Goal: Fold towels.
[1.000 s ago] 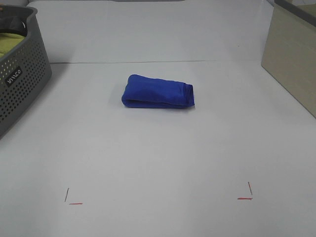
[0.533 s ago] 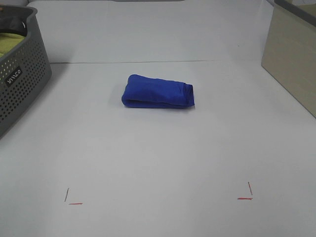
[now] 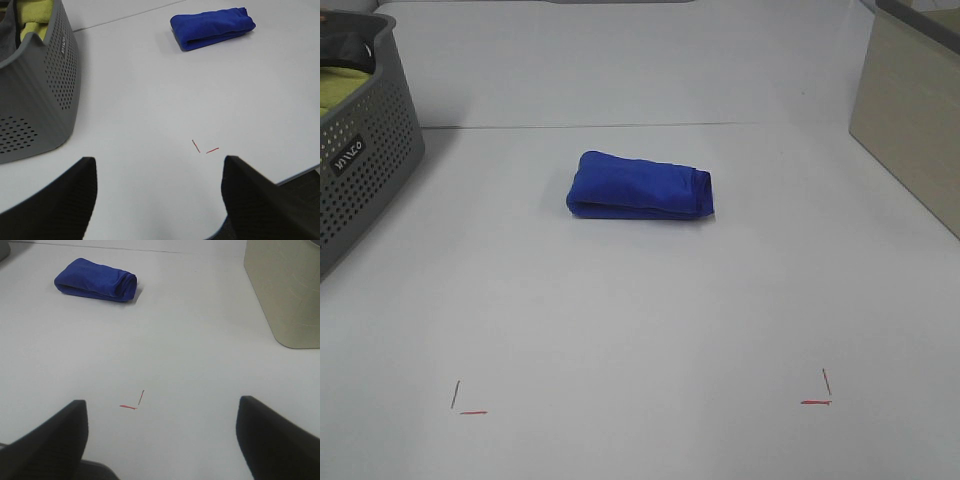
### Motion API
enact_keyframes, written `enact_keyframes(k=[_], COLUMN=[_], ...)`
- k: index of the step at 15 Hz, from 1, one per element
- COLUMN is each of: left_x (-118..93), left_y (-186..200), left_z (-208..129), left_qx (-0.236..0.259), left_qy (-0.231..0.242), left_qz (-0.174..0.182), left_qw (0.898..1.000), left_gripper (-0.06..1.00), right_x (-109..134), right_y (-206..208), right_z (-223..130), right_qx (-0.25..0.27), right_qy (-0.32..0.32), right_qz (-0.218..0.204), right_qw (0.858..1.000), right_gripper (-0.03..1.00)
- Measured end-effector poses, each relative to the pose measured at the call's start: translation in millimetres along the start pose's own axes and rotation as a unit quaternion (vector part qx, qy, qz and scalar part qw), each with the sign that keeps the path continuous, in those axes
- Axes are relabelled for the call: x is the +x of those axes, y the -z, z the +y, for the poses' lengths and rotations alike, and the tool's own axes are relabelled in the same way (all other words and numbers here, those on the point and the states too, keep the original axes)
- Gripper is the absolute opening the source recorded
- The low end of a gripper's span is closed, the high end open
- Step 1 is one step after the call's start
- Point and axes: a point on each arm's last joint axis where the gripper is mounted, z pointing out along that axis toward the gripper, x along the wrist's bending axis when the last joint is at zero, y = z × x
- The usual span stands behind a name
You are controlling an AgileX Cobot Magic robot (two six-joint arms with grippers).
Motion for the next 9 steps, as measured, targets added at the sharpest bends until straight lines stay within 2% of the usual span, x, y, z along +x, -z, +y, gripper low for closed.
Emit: enact_keyframes(k=[9], left_x=[-0.1], left_y=[0.0], left_z=[0.0], left_qx=[0.0], left_qy=[0.0], left_qz=[0.0], left_qw=[1.0], left_gripper=[0.67], right_x=[0.0], right_y=[0.0], right_z=[0.0], right_qx=[0.0], right_qy=[0.0], right_qz=[0.0], right_qw=[1.0], right_gripper=[0.77])
